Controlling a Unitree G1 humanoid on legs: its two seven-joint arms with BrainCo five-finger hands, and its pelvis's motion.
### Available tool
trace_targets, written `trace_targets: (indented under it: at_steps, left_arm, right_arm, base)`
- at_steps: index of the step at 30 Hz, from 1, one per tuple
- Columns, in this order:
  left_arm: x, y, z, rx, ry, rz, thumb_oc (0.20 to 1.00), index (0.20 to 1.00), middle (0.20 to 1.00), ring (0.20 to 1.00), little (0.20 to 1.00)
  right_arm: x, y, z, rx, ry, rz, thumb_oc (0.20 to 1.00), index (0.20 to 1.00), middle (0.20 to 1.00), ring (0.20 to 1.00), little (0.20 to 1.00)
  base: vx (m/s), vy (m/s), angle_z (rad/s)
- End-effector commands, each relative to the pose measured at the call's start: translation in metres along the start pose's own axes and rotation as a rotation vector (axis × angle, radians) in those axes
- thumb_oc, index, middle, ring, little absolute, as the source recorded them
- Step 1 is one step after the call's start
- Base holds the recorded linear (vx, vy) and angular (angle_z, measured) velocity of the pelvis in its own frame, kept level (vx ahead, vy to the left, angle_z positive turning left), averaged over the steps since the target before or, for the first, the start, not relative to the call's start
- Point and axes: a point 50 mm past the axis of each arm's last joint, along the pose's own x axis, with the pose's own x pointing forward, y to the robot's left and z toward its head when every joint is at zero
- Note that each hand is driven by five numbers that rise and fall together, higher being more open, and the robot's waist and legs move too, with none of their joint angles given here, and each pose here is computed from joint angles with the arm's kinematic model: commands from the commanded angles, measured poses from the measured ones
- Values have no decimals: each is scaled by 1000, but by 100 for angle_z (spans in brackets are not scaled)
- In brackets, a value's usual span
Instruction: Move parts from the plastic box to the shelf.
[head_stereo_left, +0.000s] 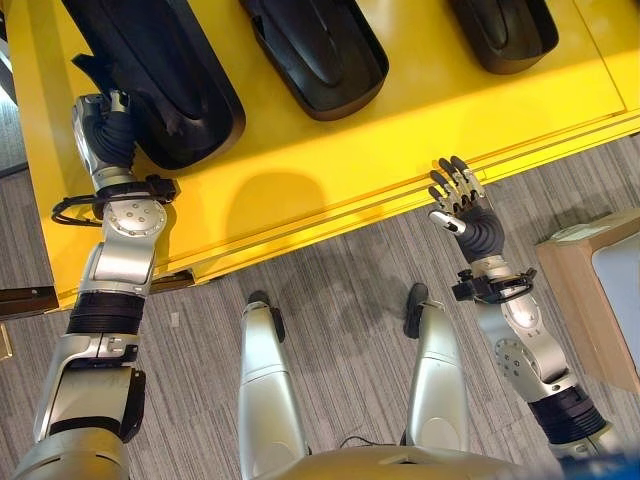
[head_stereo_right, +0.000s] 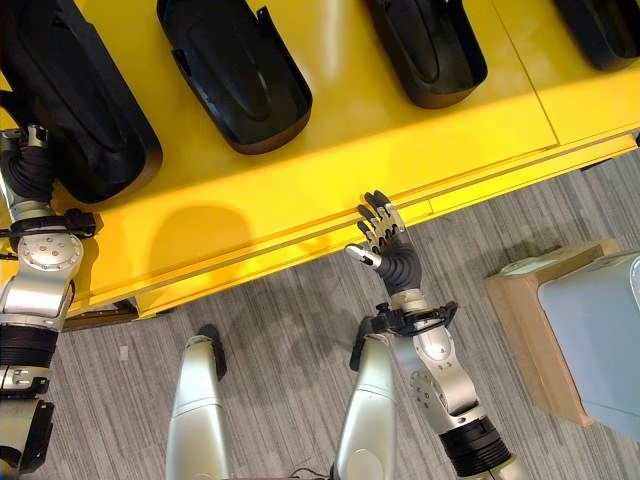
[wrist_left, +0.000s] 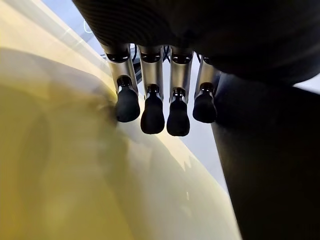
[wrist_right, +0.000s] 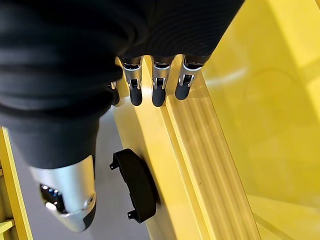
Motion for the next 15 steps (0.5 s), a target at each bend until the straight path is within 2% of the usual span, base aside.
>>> trace_targets:
  at_steps: [1, 15]
  left_arm:
    - [8, 8, 15, -49, -74, 48, 200, 200, 200, 200, 200]
    - [-17, 10, -30, 12, 87, 7, 200, 200, 200, 200, 200]
  right_arm:
    - [3, 0, 27, -31, -116, 42, 1000, 1000, 1000, 1000, 1000]
    - [0, -2, 28, -23, -119, 30, 1000, 1000, 1000, 1000, 1000]
  base:
    - [0, 0, 0]
    - [0, 0, 0]
